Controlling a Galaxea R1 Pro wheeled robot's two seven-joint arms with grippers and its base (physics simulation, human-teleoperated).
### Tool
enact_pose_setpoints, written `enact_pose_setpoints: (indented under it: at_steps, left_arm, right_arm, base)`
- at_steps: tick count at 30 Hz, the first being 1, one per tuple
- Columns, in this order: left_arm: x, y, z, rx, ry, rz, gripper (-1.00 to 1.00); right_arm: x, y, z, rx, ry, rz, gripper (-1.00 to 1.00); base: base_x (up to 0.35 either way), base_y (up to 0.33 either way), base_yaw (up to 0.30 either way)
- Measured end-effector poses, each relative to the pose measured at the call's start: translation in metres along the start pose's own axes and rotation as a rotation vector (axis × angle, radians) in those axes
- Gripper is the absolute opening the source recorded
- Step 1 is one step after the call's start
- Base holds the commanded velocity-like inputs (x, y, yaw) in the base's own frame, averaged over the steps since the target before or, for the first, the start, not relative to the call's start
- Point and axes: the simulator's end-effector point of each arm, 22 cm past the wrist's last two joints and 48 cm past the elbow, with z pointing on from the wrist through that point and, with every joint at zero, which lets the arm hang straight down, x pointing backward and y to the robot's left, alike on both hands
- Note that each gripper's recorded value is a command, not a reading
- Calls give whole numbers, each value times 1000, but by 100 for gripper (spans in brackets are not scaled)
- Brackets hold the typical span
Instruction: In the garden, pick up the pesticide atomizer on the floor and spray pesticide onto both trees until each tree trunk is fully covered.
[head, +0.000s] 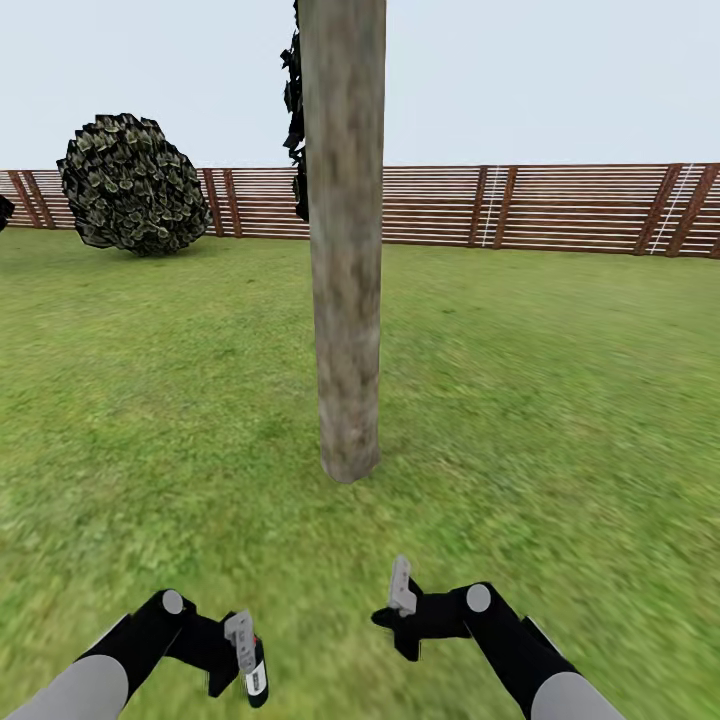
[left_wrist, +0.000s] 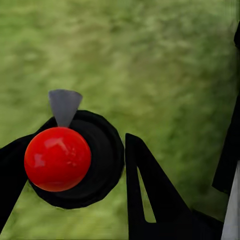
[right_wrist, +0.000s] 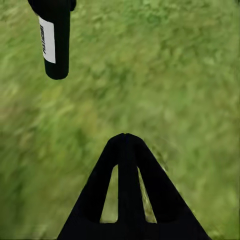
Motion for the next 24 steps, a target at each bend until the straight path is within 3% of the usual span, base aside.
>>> enact_pose_setpoints:
  at_steps: [3,8,14,20,24]
  left_arm:
    - [-18,-11,13,24,-19,20,-100]
    - [-31,-30,30,68,7,79,-100]
    - [-57,-46,46,97,-16,115,-100]
    - [-77,-37,41,66,-41,146,-100]
    - [-97,-43,46,73,-65,173,-100]
  right_arm:
    - [-4,5,5,-12,4,-14,-100]
    - [-20,14,16,-29,-15,-26,-100]
    - [-39,21,27,-42,-44,-32,-100]
    - [-52,29,35,-55,-64,-36,-100]
    - [-53,29,35,-56,-65,-37,-100]
  base:
    - [0,0,0]
    - [0,0,0]
    - [0,0,0]
    - [0,0,0]
    - [0,0,0]
